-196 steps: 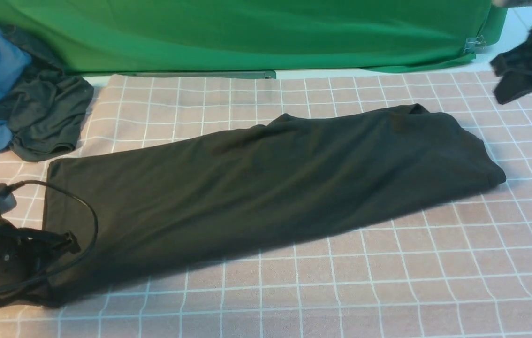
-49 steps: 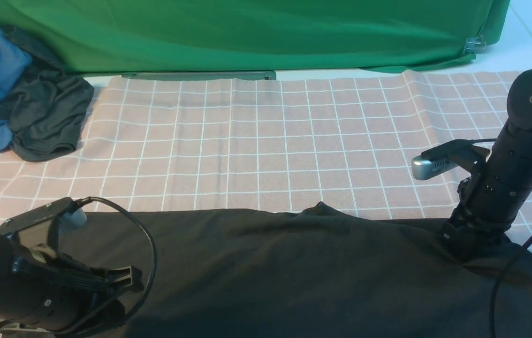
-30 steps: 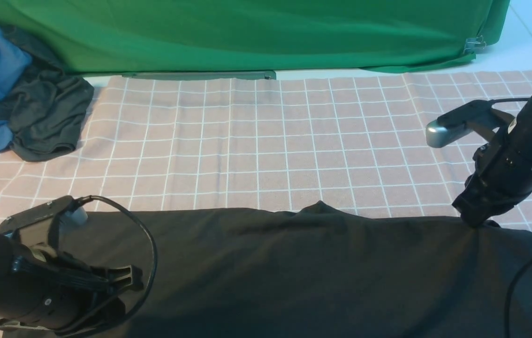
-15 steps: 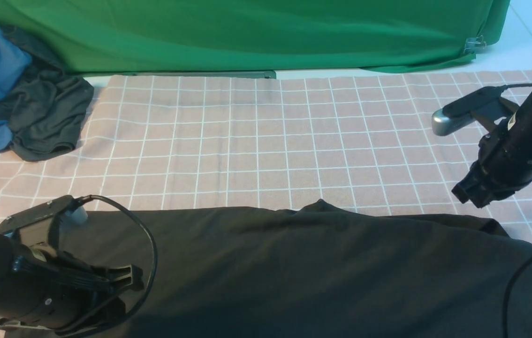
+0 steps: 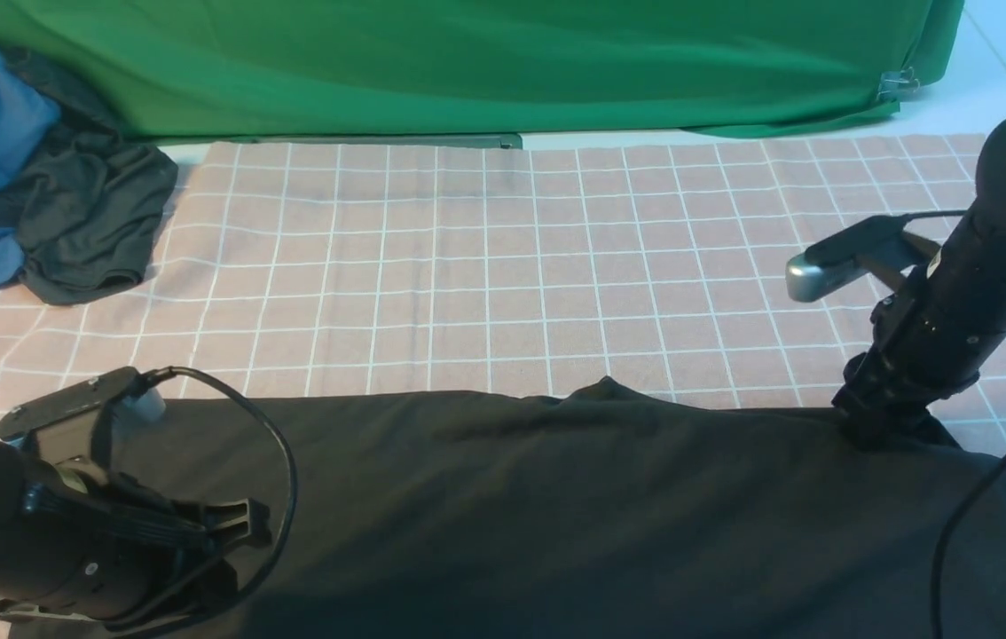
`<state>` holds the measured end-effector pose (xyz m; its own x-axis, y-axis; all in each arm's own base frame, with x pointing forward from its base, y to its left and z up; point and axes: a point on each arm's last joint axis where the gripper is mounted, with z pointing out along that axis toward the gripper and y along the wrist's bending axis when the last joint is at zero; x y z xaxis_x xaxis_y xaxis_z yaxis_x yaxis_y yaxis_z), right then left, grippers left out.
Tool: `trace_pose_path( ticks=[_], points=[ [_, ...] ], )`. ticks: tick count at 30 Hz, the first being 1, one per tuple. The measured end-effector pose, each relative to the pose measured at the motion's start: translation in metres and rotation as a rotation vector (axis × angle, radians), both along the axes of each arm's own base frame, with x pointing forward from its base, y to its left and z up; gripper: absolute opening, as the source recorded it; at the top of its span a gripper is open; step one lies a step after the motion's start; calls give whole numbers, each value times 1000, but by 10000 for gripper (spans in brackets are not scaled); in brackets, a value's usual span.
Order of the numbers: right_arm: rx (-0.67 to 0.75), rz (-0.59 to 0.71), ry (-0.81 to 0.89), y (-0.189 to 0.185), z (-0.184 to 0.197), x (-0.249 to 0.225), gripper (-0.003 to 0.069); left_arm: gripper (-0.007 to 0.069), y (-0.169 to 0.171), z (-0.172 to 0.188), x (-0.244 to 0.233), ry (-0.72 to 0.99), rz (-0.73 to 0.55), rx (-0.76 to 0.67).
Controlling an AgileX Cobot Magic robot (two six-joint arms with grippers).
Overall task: Fold a long-sleeved shirt over a pink coffee tablecloth.
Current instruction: 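Pull the folded dark garment lengthwise by its ends to straighten it flat on the table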
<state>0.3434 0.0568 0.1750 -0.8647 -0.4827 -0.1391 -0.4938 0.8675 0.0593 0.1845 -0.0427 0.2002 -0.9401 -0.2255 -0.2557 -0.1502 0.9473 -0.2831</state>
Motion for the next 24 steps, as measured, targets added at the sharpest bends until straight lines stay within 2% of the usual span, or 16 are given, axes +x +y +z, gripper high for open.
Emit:
trace_pose_path(
  ticks=[4, 5, 6, 8, 11, 18, 24],
  points=[
    [-1, 15, 19, 0, -4, 0, 202, 13, 0, 0, 0, -1, -2, 1],
    [0, 17, 27, 0, -4, -1, 129, 13, 0, 0, 0, -1, -4, 1],
    [-1, 18, 37, 0, -4, -2, 91, 13, 0, 0, 0, -1, -4, 1],
    [-1, 21, 59, 0, -3, -3, 50, 13, 0, 0, 0, -1, -4, 1],
    [-3, 14, 62, 0, 3, -3, 47, 13, 0, 0, 0, -2, -7, 2],
    [-62, -11, -100, -7, 40, -3, 46, 13, 0, 0, 0, -3, -11, 4],
    [-89, -17, -124, -9, 30, 5, 46, 13, 0, 0, 0, -2, -16, 5]
  ],
)
